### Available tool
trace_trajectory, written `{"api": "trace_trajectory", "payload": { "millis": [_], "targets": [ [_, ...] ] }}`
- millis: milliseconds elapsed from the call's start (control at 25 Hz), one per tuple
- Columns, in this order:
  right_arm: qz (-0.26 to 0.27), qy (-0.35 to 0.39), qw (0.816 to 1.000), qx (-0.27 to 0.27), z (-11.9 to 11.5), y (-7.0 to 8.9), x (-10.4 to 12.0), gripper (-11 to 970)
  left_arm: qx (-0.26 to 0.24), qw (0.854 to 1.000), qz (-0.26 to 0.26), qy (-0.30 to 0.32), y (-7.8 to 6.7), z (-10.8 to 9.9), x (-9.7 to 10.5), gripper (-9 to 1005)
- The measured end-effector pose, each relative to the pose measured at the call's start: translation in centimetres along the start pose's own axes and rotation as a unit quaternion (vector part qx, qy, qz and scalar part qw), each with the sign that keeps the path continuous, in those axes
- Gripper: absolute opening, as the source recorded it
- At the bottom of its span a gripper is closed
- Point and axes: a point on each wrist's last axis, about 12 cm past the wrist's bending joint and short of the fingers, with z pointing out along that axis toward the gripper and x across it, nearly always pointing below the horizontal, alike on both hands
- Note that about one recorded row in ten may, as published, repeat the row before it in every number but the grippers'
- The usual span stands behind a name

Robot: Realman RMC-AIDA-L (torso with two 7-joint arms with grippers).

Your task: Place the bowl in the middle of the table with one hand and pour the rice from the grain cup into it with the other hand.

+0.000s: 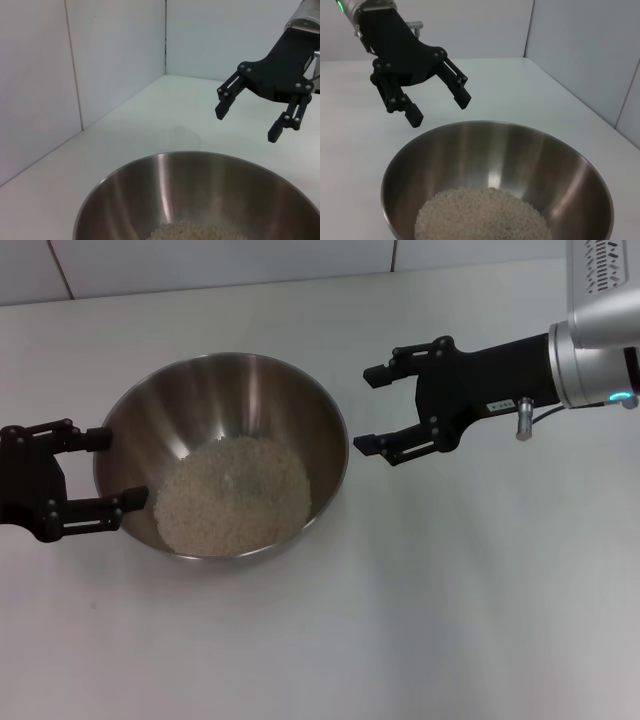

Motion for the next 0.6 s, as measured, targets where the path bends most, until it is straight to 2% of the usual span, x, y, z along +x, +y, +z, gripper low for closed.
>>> {"api": "trace_trajectory", "payload": {
  "millis": [600],
  "targets": [
    [0.004,-0.011,1.000,0.012,0.49,-0.09,0.01,816,0.000,1.000,0.004,0.000,0.10,0.16,-0.10,802]
  ]
}}
